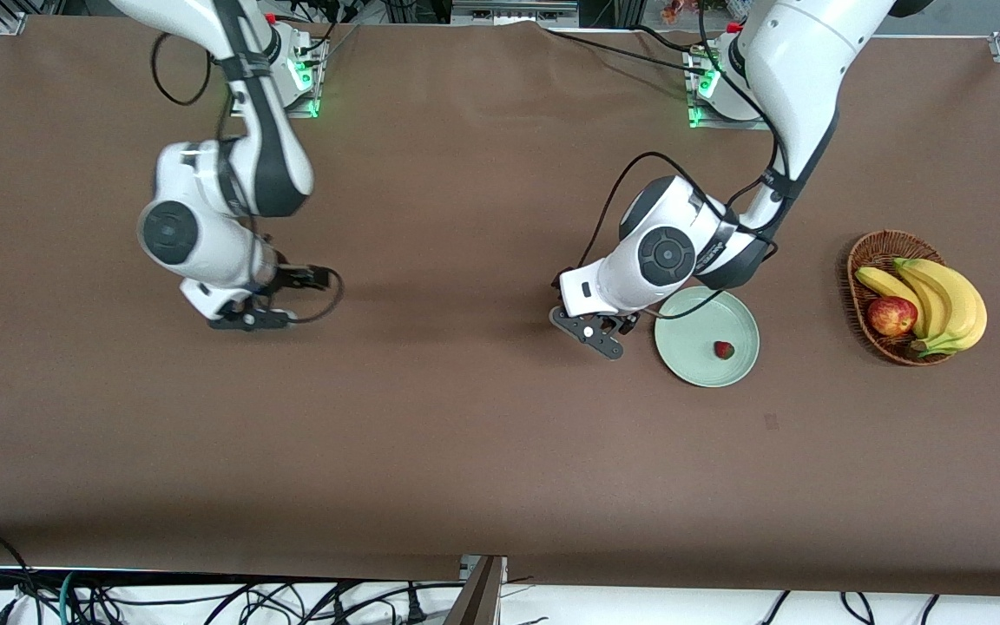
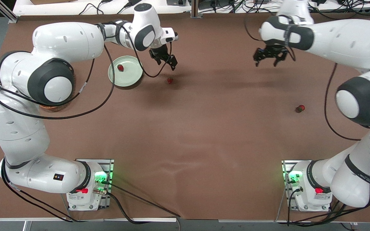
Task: Collect all strawberries into plate
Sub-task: 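Grasp the second strawberry with the left gripper while the right reaches another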
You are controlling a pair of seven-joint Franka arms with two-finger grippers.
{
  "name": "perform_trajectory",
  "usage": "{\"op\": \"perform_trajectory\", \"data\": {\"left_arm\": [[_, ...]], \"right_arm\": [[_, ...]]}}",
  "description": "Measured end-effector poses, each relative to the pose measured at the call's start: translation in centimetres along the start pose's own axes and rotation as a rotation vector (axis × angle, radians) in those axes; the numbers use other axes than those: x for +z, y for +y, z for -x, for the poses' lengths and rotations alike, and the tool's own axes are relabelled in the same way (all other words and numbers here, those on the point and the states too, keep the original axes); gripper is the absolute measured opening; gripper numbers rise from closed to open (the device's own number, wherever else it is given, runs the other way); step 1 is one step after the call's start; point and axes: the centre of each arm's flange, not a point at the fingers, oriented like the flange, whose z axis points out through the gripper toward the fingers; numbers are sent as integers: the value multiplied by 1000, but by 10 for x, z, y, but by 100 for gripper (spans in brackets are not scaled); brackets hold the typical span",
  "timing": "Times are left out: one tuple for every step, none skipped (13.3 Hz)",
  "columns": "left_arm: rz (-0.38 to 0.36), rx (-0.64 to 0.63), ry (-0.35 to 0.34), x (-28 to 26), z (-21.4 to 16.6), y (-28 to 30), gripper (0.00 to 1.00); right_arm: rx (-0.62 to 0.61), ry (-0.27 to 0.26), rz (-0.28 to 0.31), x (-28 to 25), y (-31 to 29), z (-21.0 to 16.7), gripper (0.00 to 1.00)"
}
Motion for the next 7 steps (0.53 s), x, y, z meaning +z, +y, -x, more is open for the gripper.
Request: {"op": "perform_trajectory", "data": {"left_arm": [[0,1,6,10,4,0,100],[0,4,18,18,8,2,100],[0,8,35,26,12,5,100],[1,12,48,35,15,8,100],[2,17,53,43,19,13,100],[3,19,52,50,22,17,100],[5,20,48,54,24,19,100]], "right_arm": [[-12,-9,0,4,27,11,100],[-21,-11,2,10,51,21,100],[-24,-13,0,20,73,33,100],[-17,-19,-7,32,94,46,100],[-6,-22,-15,46,113,61,100],[4,-18,-19,61,130,75,100],[14,-7,-17,76,143,88,100]]}}
